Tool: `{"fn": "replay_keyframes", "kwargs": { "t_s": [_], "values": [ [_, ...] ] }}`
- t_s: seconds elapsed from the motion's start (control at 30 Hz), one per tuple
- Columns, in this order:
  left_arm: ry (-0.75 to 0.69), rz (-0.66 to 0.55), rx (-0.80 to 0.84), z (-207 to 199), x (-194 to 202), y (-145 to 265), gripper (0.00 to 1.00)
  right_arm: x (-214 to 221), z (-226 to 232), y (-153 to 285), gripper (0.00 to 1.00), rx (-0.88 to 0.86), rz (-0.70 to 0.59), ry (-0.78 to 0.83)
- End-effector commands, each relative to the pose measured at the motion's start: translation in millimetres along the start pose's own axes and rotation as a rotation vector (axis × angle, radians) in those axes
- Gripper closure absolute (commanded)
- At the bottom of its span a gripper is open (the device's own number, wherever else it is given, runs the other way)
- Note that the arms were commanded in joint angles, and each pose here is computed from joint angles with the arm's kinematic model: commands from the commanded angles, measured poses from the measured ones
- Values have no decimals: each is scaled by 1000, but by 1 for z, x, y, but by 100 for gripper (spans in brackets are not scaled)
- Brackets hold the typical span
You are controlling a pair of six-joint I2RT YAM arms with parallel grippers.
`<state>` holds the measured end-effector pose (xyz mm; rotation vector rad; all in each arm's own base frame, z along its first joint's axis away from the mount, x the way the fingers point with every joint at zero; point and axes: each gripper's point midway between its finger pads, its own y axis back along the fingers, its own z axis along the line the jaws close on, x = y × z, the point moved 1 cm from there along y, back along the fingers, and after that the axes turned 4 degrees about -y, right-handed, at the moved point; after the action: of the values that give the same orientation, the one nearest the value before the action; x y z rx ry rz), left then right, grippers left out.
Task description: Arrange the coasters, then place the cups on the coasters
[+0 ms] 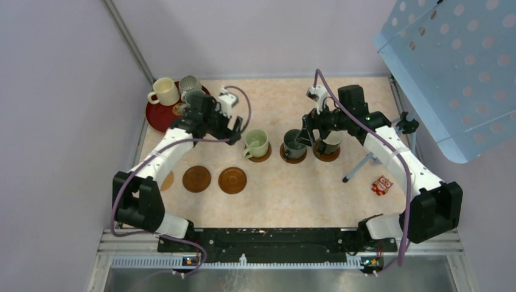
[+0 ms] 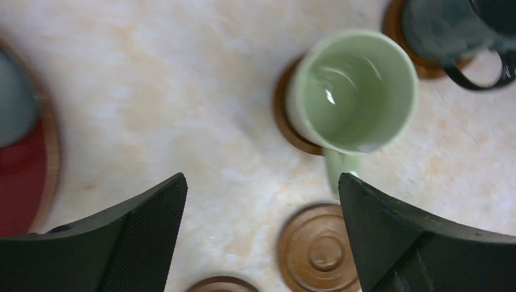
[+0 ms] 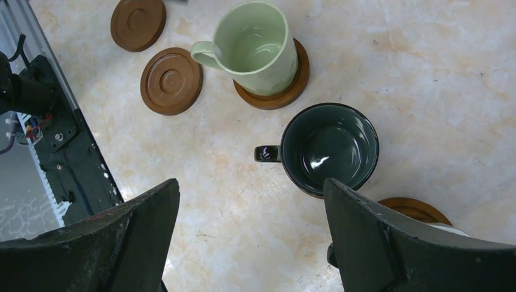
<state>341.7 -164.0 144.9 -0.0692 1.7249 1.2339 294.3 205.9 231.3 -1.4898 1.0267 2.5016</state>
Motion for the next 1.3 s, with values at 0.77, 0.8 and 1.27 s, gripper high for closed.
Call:
{"fn": "replay_keyframes", "kwargs": {
  "t_s": [0.77,0.8,1.27],
  "values": [
    [-86,-2,-115,286,44,50,1,1,-4,-6,13,-30,-7,47],
    [-87,6,-112,290,49,44,1,0,-5,-6,13,-28,-8,46],
    [-110,-54,-93,316,55,0,25,-1,-7,-9,13,-28,10,29]
  ]
}}
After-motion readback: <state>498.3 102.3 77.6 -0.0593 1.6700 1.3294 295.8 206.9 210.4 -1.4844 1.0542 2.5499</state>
